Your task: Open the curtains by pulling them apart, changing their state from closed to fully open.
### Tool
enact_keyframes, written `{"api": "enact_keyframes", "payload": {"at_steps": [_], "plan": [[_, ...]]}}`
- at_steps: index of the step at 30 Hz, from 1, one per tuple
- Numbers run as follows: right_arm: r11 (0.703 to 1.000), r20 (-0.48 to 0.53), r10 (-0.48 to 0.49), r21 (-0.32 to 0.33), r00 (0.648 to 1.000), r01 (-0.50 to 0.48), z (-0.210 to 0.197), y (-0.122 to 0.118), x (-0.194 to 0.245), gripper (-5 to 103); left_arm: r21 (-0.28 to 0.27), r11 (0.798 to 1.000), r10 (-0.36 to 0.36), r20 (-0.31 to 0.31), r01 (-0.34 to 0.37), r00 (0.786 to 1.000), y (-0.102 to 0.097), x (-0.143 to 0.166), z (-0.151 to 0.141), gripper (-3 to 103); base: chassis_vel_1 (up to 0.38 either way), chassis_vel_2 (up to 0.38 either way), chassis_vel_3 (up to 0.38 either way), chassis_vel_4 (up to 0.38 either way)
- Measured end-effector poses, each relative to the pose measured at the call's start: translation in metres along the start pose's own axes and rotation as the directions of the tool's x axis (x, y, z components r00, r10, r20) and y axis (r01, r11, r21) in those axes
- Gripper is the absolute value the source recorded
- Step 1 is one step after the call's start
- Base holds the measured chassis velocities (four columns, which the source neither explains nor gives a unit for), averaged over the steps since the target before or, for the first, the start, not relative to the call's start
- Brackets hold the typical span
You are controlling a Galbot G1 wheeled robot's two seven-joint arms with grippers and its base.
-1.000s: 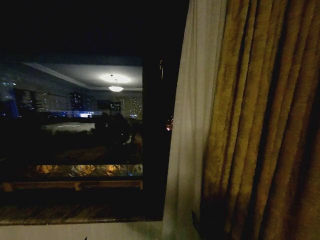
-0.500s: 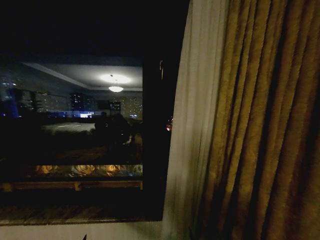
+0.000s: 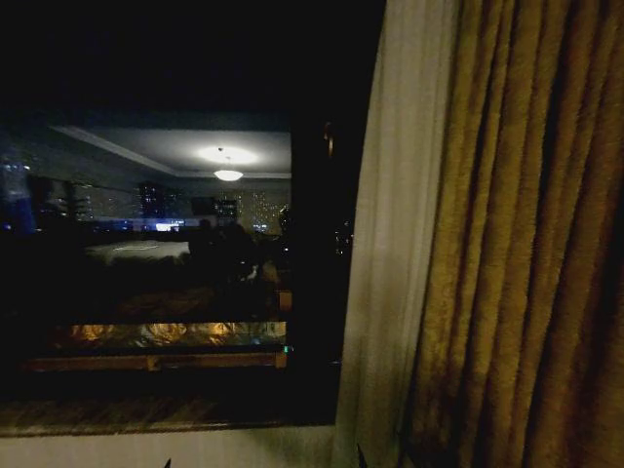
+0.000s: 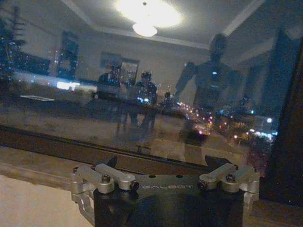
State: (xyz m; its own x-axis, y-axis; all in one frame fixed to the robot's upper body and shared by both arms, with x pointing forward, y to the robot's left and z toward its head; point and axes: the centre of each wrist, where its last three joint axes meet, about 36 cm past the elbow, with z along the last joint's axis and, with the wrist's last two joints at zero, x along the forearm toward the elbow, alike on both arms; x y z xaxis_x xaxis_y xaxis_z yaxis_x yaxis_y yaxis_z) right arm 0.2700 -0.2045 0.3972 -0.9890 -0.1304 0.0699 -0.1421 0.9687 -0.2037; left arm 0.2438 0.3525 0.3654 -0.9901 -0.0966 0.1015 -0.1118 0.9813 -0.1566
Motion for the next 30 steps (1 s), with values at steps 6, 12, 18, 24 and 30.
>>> {"api": "enact_keyframes", "payload": {"at_steps": [6,12,18,24,30], "plan": [[0.999,0.013,0.001,0.046,1.0,-0.002,0.006,-0.007,-0.004,100,-0.005,1.0,0.009,0.005,-0.009,1.0,0.001,-0.001,-0.001,100,0.346,0.29,-0.345,-0.285],[0.999,0.017,0.007,0.054,1.0,-0.008,0.01,-0.009,-0.003,100,-0.004,1.0,0.021,0.006,-0.021,1.0,0.0,-0.001,-0.001,100,0.327,0.38,-0.341,-0.37],[0.999,0.025,0.005,0.053,1.0,-0.006,0.008,-0.008,-0.002,100,-0.007,1.0,0.019,0.008,-0.019,1.0,0.001,0.002,0.0,100,0.363,0.358,-0.356,-0.349],[0.999,0.027,0.007,0.046,1.0,-0.008,0.005,-0.008,0.002,100,-0.011,1.0,0.015,0.01,-0.015,1.0,0.004,0.005,0.0,100,0.362,0.348,-0.369,-0.358],[0.999,0.027,0.004,0.045,1.0,-0.005,0.005,-0.006,0.003,100,-0.008,1.0,0.016,0.011,-0.016,1.0,0.002,0.006,0.001,100,0.349,0.353,-0.35,-0.36]]}}
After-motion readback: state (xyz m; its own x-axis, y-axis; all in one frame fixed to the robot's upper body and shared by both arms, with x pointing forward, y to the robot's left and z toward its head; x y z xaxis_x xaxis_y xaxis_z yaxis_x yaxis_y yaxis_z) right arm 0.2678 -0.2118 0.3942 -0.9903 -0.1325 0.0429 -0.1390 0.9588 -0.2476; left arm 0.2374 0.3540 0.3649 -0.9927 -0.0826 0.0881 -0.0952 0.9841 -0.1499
